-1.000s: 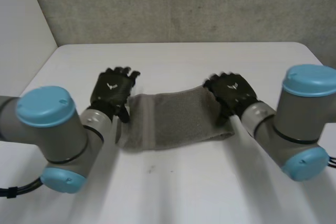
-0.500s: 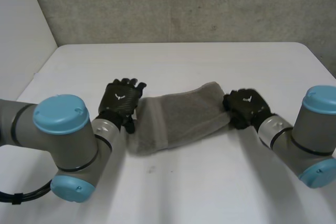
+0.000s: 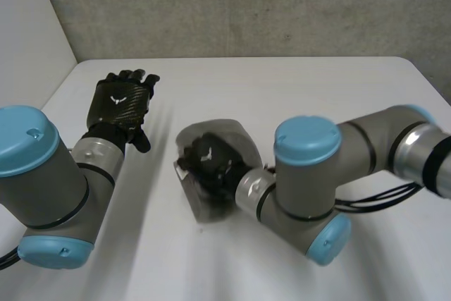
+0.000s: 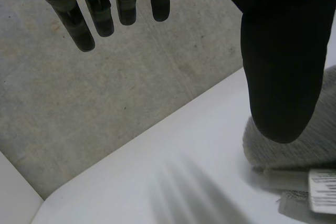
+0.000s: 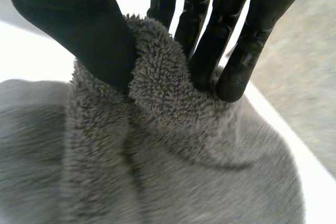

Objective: Fold the towel.

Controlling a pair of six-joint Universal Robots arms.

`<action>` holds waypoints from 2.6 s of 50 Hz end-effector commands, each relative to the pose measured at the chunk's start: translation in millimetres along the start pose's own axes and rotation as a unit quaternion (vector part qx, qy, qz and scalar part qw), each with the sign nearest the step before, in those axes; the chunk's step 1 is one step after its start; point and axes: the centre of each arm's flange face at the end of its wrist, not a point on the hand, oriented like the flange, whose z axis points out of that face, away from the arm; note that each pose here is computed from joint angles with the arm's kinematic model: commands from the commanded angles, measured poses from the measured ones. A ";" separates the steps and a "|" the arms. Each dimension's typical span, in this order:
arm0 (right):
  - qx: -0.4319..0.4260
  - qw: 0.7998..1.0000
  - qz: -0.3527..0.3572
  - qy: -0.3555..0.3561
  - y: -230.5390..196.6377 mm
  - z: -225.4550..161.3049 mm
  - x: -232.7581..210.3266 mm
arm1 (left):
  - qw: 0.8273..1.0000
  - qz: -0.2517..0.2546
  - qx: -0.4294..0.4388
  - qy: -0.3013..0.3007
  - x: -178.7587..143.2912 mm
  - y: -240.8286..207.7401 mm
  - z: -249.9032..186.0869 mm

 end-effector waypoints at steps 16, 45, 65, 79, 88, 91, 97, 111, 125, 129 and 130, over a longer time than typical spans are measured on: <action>0.030 0.959 0.245 0.138 -19.4 -62.0 113.3 | 0.996 -0.058 0.033 0.053 58.6 -6.5 34.6; -0.088 0.960 0.246 0.100 67.2 -4.5 106.9 | 0.987 -0.030 -0.132 0.091 80.2 77.9 15.1; 0.101 0.942 0.180 0.265 -80.9 -87.7 195.4 | 0.994 -0.019 0.102 0.044 29.8 -103.4 -8.5; 0.089 0.898 0.192 0.387 -93.7 -169.1 229.1 | 0.997 -0.025 0.054 -0.041 -40.0 -137.4 -42.5; 0.046 0.892 0.215 0.394 -74.5 -181.9 221.8 | 0.998 -0.052 0.021 -0.037 -42.6 -130.9 -46.4; 0.046 0.892 0.213 0.396 -74.3 -182.9 223.1 | 0.998 -0.051 0.024 -0.035 -42.8 -132.3 -45.9; 0.041 0.899 0.194 0.391 -77.2 -182.7 221.9 | 0.998 -0.051 0.047 -0.012 -41.1 -143.6 -43.5; 0.037 0.908 0.211 0.360 -75.7 -170.2 202.3 | 0.997 -0.053 0.063 -0.013 -53.4 -150.3 -33.0; 0.039 0.915 0.203 0.347 -80.1 -166.0 195.0 | 0.989 -0.134 0.058 0.013 -92.8 -137.5 -8.7; 0.038 0.914 0.203 0.350 -79.2 -166.7 196.4 | 0.989 -0.141 0.050 0.015 -90.4 -131.5 -11.6; 0.038 0.914 0.203 0.350 -79.2 -166.7 196.4 | 0.989 -0.141 0.050 0.015 -90.4 -131.5 -11.6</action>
